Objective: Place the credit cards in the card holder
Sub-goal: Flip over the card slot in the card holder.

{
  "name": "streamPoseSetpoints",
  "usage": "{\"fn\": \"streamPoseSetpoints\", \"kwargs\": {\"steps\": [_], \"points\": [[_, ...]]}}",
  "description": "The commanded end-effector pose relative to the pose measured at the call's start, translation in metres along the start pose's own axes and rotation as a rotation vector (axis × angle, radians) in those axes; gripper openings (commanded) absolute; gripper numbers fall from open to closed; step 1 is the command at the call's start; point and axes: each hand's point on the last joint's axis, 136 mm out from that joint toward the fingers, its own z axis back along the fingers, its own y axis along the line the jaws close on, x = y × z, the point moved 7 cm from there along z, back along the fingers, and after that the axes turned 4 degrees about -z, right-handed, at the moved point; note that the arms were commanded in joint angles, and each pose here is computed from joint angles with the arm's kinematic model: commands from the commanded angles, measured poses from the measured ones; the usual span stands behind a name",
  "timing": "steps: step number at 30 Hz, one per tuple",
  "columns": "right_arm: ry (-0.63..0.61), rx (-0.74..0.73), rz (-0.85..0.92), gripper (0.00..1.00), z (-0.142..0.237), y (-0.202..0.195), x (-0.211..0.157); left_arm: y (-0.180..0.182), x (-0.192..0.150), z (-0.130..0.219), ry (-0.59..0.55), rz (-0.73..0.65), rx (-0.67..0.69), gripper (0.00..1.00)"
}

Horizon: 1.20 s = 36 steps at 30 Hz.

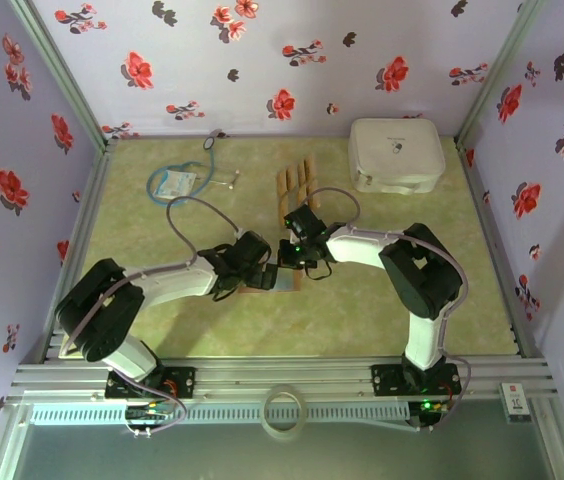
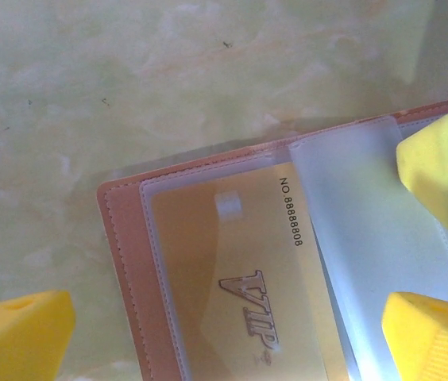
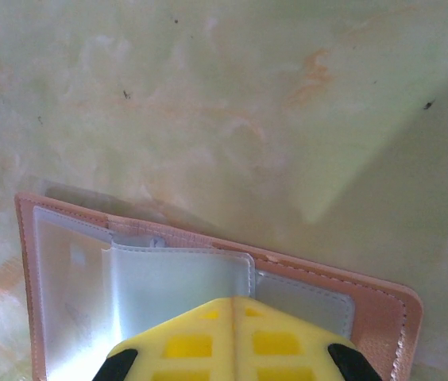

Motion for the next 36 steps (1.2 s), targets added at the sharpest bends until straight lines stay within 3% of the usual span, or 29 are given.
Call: {"fn": "streamPoseSetpoints", "kwargs": {"steps": [1, 10, 14, 17, 36], "points": [[0.015, 0.004, -0.014, 0.00, -0.005, -0.001, -0.004, -0.001, -0.007, -0.007, 0.015, -0.036, 0.007, 1.00], [-0.010, 0.011, -0.006, 0.02, 0.007, 0.005, 0.000, 0.005, -0.027, -0.018, 0.069, -0.056, 0.057, 1.00], [-0.048, 0.008, -0.018, 0.26, 0.020, 0.003, 0.004, 0.006, -0.031, -0.019, 0.074, -0.050, 0.059, 1.00], [-0.060, 0.009, -0.029, 0.33, 0.023, 0.000, 0.004, 0.007, -0.033, -0.018, 0.074, -0.048, 0.060, 1.00], [-0.004, 0.121, -0.100, 0.37, 0.001, 0.006, -0.002, 0.006, -0.025, -0.009, 0.045, -0.049, 0.050, 1.00]]}}
